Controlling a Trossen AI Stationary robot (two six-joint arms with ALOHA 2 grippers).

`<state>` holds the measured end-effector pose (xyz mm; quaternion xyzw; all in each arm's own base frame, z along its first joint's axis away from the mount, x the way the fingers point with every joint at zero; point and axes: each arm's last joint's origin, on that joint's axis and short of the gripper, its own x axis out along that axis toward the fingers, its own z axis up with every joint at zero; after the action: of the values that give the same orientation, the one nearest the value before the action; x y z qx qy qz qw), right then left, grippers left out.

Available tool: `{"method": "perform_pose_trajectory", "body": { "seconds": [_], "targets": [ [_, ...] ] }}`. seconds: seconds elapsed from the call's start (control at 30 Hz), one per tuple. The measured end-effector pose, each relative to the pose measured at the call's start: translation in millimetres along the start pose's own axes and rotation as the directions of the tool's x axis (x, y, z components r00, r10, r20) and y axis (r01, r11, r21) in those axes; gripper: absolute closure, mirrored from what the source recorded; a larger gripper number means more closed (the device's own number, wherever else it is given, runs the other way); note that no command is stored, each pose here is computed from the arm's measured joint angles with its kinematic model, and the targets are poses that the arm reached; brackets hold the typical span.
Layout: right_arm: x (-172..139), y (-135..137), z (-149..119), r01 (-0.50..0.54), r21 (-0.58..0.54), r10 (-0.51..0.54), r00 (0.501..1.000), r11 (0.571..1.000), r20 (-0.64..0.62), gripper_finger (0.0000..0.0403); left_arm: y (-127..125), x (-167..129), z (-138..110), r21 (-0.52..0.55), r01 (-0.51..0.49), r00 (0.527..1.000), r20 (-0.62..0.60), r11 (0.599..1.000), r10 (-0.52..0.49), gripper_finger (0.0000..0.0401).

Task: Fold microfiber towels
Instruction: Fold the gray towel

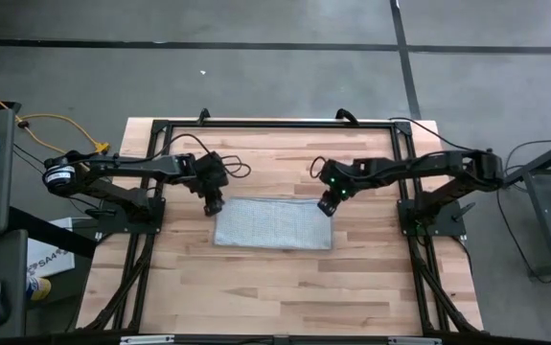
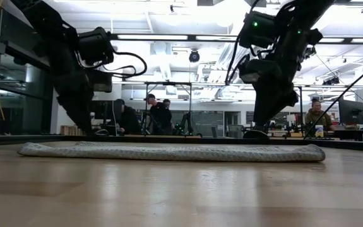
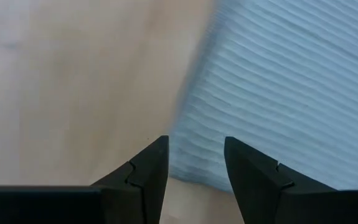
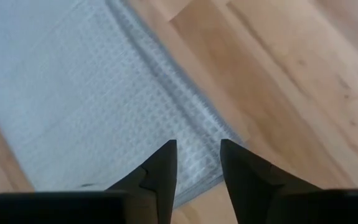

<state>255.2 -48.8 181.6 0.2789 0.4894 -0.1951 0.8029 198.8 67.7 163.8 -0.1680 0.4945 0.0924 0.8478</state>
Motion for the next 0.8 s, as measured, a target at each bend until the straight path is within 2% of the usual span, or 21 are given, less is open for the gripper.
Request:
{"method": "perform_pose_trajectory", "body": {
  "seconds": [0.1, 0.27, 0.43, 0.53, 0.8],
  "targets": [
    [0, 8, -5, -0.006, -0.015, 0.006, 1.000, 1.000, -0.008, 0.0293, -4, 1, -2, 0.034, 0.082, 0.997, -0.014, 0.996, -0.082, 0.0246],
    [1, 21, -14, 0.040, -0.038, -0.039, 0.999, 0.998, 0.021, 0.0299, -18, 4, -4, 0.108, 0.126, 0.992, -0.021, 0.986, -0.125, 0.0246],
    [0, 29, -19, 0.035, -0.033, -0.035, 0.999, 0.999, 0.021, 0.0306, -39, 6, -6, 0.179, 0.173, 0.985, -0.027, 0.968, -0.171, 0.0246],
    [0, 32, -22, 0.056, -0.022, -0.055, 0.998, 0.998, 0.039, 0.0313, -51, 7, -6, 0.222, 0.178, 0.983, 0.000, 0.959, -0.182, 0.0246],
    [0, 37, -26, 0.060, -0.030, -0.059, 0.997, 0.998, 0.044, 0.0358, -64, 8, -8, 0.232, 0.125, 0.991, 0.026, 0.965, -0.135, 0.0246]
  ]
}}
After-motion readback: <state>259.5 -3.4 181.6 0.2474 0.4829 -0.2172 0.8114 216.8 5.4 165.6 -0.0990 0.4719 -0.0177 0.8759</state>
